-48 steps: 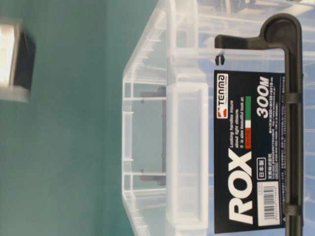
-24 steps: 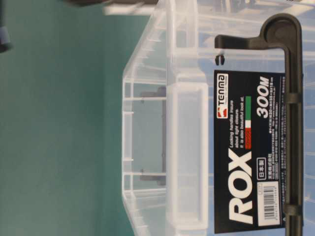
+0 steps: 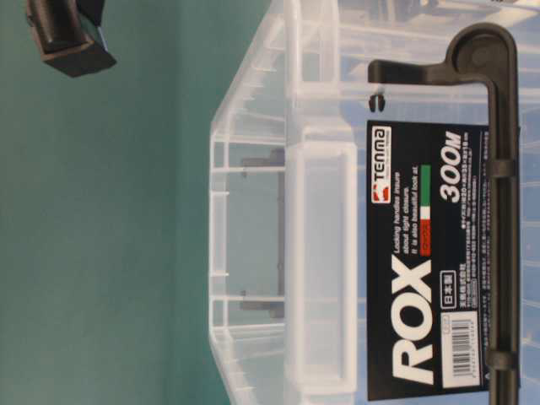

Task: Pick the box from inside the plastic case
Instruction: 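Lower the black box into the tray's top-left slot and release it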

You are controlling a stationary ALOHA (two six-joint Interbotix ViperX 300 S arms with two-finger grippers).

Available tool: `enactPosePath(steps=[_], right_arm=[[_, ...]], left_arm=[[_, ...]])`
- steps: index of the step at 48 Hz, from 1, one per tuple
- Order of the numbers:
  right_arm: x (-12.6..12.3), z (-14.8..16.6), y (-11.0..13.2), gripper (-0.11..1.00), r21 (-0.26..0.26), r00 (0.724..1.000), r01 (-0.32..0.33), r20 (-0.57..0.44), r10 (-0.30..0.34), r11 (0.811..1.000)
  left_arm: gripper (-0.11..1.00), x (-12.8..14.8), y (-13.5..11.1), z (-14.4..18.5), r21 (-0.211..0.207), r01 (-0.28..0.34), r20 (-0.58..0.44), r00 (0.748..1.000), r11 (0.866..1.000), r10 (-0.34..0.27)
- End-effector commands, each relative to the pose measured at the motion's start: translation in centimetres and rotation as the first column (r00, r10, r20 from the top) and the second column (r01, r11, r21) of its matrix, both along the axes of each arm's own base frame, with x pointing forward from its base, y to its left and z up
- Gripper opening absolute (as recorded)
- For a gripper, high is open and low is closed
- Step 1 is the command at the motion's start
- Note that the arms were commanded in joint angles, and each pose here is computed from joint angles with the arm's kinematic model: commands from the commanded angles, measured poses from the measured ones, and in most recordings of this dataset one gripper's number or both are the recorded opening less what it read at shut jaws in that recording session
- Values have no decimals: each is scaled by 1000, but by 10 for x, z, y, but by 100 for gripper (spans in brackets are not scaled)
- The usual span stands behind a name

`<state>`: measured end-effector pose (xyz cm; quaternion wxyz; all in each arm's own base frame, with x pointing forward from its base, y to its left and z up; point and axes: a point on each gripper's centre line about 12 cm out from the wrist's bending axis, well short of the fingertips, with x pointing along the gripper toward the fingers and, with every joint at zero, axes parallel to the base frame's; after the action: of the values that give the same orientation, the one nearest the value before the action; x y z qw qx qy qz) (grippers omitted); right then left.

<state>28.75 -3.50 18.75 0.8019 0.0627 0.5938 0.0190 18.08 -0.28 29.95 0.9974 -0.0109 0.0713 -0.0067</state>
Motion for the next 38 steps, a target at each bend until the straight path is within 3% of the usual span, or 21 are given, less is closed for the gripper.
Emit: enactPosePath(steps=[1, 23, 38], right_arm=[[1, -3, -1, 66, -12, 1000, -4, -3, 4, 1000], [-2, -10, 0, 63, 5, 999, 50, -10, -50, 999], [0, -8, 6, 64, 10, 999, 39, 1, -39, 999]], left_arm=[[-6, 2, 1, 12, 1, -3, 28, 1000, 1000, 3], [-6, 2, 1, 11, 1, -8, 26, 1000, 1000, 8], [-6, 2, 1, 11, 1, -8, 26, 1000, 1000, 8]])
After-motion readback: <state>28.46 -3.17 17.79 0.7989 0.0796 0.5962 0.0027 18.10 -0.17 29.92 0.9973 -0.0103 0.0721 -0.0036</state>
